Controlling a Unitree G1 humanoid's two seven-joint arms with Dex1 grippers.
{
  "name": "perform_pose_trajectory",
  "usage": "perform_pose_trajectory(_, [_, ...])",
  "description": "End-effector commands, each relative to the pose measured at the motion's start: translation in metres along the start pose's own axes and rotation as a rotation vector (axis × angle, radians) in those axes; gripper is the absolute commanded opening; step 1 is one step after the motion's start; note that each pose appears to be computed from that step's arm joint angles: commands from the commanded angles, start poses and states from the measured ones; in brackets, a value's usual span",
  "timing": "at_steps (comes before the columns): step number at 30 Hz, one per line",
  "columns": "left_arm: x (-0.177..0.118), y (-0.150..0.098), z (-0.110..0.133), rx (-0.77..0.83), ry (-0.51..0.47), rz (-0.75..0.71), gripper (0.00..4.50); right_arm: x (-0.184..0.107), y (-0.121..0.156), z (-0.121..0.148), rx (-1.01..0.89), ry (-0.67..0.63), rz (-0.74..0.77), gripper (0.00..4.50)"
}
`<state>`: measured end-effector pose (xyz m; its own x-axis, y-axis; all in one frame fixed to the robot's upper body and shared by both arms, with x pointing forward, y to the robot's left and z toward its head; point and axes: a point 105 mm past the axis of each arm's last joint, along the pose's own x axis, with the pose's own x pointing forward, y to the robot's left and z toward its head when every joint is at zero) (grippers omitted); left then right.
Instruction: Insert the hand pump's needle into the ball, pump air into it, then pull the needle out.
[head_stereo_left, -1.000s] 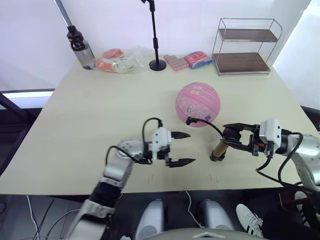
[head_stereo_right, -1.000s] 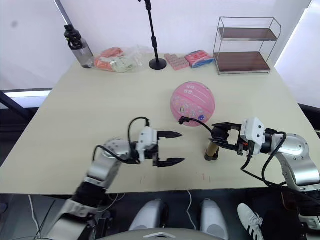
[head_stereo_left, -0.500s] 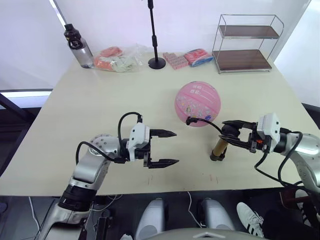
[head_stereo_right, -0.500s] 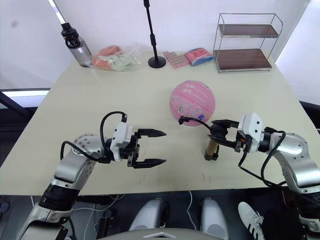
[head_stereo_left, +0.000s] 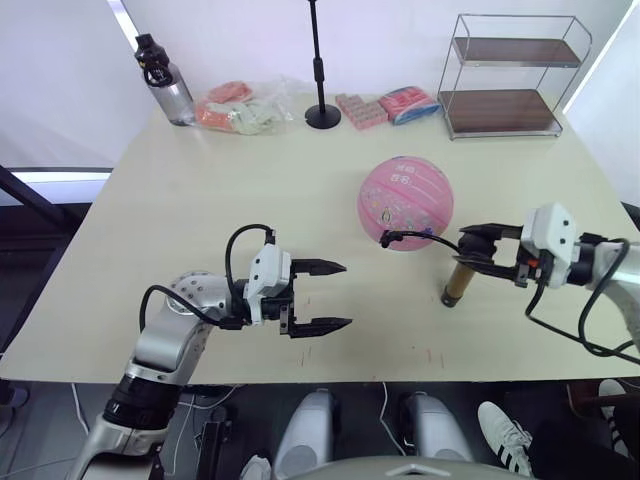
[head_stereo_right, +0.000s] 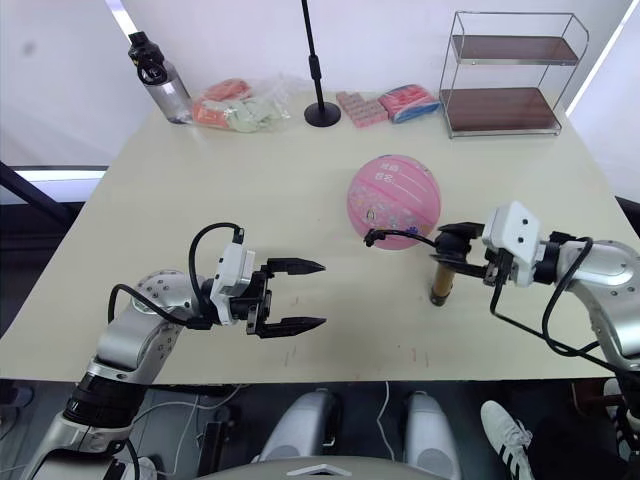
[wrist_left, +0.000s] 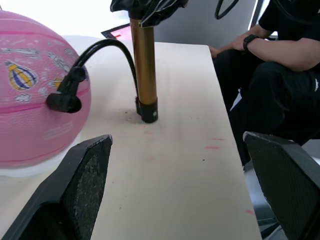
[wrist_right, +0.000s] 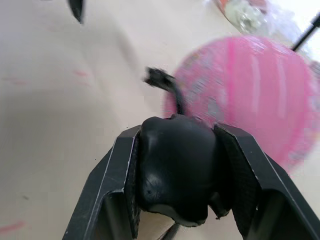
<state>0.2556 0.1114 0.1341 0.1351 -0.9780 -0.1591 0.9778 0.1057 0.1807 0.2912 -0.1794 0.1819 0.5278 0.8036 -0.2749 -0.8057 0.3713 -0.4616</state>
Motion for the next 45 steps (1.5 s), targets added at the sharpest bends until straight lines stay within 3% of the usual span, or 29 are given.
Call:
perform_pose_trajectory(1, [-0.003, 0.006, 0.013, 0.056, -0.021, 0.021, 4.5, -0.021, -0.022, 0.002, -0.102, 0.079, -0.067, 1.65])
perform_pose_trajectory(18, [0.003, 0.009, 0.038, 0.059, -0.089, 0.035, 4.5, -0.034, -0.055, -0.007, -0.388, 0.18, -0.214, 1.65])
perform_pose_trajectory(36, [0.005, 0.01, 0.044, 0.044, -0.123, 0.05, 4.5, -0.036, -0.053, -0.035, -0.651, 0.219, -0.294, 1.65])
perform_pose_trajectory(45, [0.006, 0.01, 0.045, 0.051, -0.133, 0.056, 4.5, -0.029, -0.034, -0.052, -0.73, 0.248, -0.228, 1.65])
